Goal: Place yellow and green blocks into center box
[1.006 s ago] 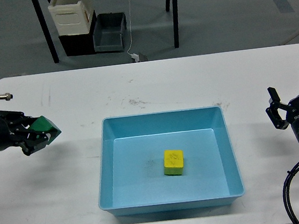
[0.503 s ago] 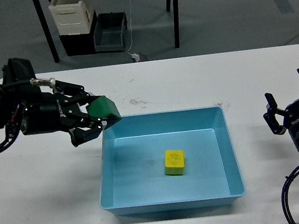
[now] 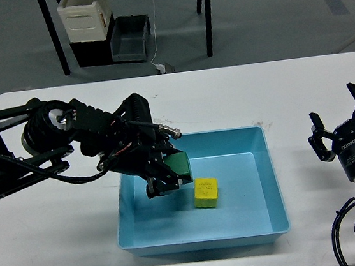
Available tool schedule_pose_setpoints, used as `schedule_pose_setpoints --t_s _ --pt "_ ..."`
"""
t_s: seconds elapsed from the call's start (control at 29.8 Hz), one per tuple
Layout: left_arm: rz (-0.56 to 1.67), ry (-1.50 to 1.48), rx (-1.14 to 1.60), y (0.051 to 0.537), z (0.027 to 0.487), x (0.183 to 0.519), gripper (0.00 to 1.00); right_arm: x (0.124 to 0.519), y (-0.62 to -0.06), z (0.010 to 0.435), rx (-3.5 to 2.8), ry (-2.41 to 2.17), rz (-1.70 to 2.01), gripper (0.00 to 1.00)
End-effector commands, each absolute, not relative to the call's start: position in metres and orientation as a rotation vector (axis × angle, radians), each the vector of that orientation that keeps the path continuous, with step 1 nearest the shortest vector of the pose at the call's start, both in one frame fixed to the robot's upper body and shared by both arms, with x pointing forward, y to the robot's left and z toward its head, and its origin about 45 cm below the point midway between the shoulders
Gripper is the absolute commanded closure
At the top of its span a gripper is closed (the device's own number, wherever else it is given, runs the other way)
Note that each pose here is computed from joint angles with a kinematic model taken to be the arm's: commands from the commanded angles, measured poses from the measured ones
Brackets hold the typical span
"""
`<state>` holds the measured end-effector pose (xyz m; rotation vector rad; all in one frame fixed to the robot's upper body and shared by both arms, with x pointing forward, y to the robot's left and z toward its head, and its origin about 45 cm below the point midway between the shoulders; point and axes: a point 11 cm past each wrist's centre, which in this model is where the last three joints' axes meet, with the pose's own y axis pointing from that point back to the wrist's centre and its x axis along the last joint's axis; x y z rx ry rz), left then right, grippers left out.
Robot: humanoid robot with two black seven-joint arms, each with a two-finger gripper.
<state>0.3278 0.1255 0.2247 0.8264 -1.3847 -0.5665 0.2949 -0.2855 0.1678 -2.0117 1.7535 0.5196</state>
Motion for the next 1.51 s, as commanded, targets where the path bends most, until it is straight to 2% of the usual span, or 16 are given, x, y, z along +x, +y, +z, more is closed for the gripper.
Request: schedule_pose_setpoints --t_s 0.0,0.07,0.17,0.34,0.47,0.57,0.77,0.97,1.07,1.21,1.47 --pt "-0.612 -1.344 0.844 0.124 0.203 0.324 0.76 0.297 -0.285 0.170 -2.013 1.749 0.513 0.00" --pt "-0.616 -1.335 0.848 0.122 0.197 0.325 0.73 0.297 -0.284 0.171 -2.014 1.743 0.511 0.00" --pt "-0.613 -1.323 0.852 0.122 0.192 0.326 0.57 0.296 -0.283 0.172 -2.019 1.737 0.511 0.00" --pt "-0.603 -1.300 0.877 0.129 0.185 0.330 0.35 0.297 -0.276 0.173 -2.035 1.716 0.515 0.00" --pt "-0.597 -1.279 0.878 0.132 0.178 0.327 0.09 0.297 -0.275 0.172 -2.040 1.714 0.521 0.00" --pt "-0.588 -1.278 0.872 0.131 0.179 0.328 0.01 0.297 -0.274 0.171 -2.041 1.713 0.523 0.00" --pt "-0.504 -1.293 0.862 0.132 0.197 0.339 0.00 0.301 -0.266 0.172 -2.064 1.687 0.527 0.00" --pt "0.023 -0.948 0.411 0.112 0.268 0.355 0.00 0.303 -0.260 0.173 -2.083 1.672 0.532 0.00" --pt "0.195 -0.774 0.231 0.117 0.288 0.361 0.00 0.307 -0.254 0.177 -2.094 1.651 0.524 0.00" --pt "0.358 -0.519 0.046 0.130 0.288 0.362 0.00 0.310 -0.256 0.183 -2.068 1.640 0.523 0.00" --pt "0.889 -0.248 -0.221 0.189 0.273 0.360 0.00 0.311 -0.258 0.182 -1.710 1.399 0.899 0.00"
